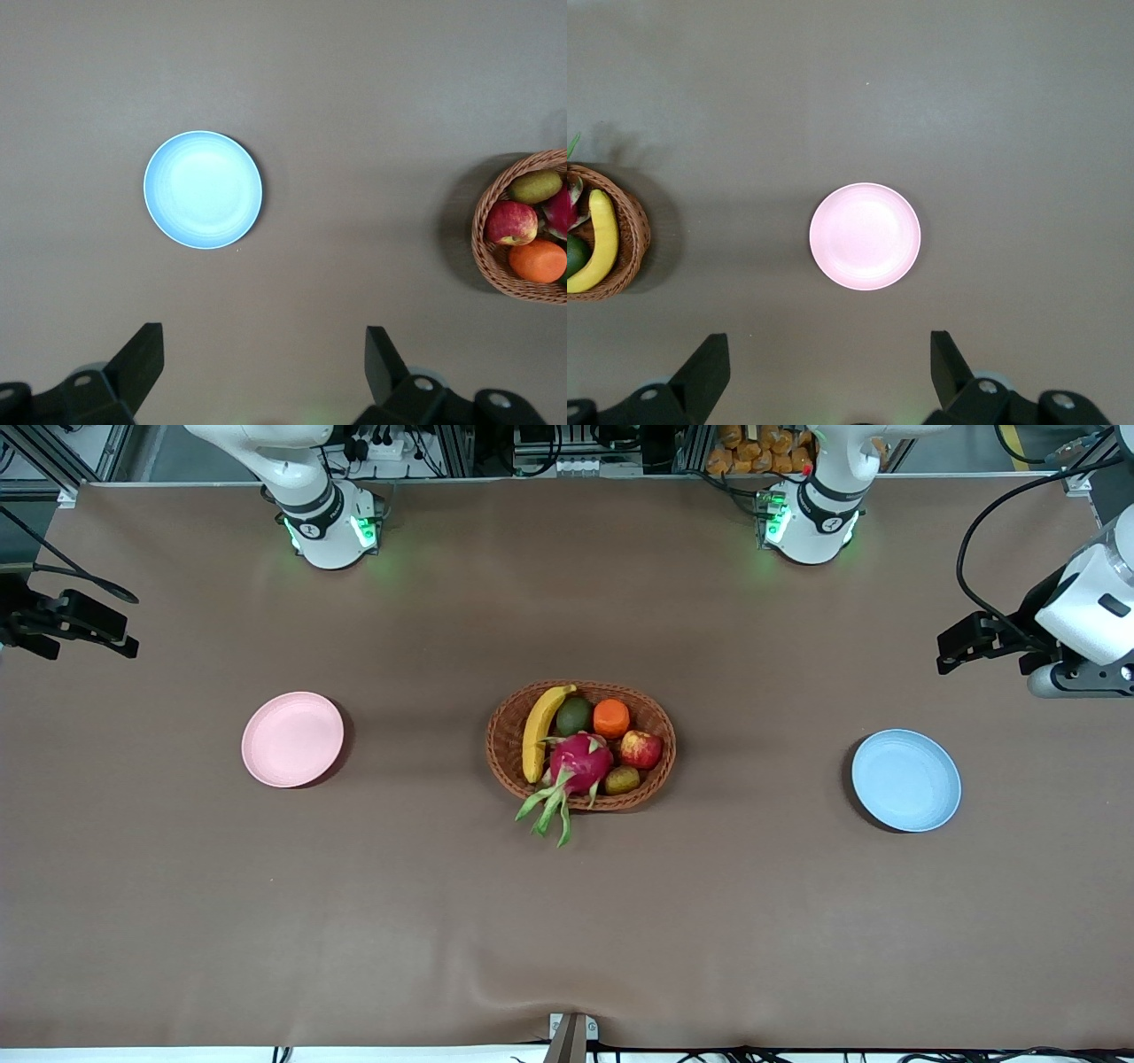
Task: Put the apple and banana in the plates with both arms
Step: 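Reach the left gripper over the basket toward the red apple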
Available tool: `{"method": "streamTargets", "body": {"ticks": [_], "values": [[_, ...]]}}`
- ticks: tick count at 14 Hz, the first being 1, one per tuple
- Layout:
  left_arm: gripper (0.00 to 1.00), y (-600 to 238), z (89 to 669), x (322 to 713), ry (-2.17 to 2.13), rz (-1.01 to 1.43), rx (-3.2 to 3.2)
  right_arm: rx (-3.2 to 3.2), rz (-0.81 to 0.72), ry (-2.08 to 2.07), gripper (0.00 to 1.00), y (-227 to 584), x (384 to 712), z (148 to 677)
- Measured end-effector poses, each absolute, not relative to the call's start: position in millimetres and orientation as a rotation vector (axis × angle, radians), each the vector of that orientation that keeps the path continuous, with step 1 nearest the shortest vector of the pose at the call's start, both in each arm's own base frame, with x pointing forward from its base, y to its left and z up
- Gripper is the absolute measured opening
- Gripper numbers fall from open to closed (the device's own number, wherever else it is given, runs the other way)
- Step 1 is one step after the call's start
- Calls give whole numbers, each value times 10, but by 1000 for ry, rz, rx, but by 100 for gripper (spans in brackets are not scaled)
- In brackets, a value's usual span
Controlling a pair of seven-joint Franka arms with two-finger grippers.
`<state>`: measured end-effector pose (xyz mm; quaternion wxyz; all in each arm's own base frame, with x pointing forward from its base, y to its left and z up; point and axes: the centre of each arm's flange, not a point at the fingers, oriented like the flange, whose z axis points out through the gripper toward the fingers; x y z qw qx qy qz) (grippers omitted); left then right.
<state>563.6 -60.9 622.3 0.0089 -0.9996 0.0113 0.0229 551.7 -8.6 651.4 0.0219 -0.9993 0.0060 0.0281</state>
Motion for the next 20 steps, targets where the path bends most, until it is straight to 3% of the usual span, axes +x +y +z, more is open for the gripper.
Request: {"method": "streamTargets", "body": {"ticks": [9,20], "values": [[100,-683,5975,5746,54,140,-3122,-3095,87,18,100,-85,5517,6514],[100,-2754,4416,5930,70,330,-3191,-3094,87,19,100,-86,5520,6510]]}}
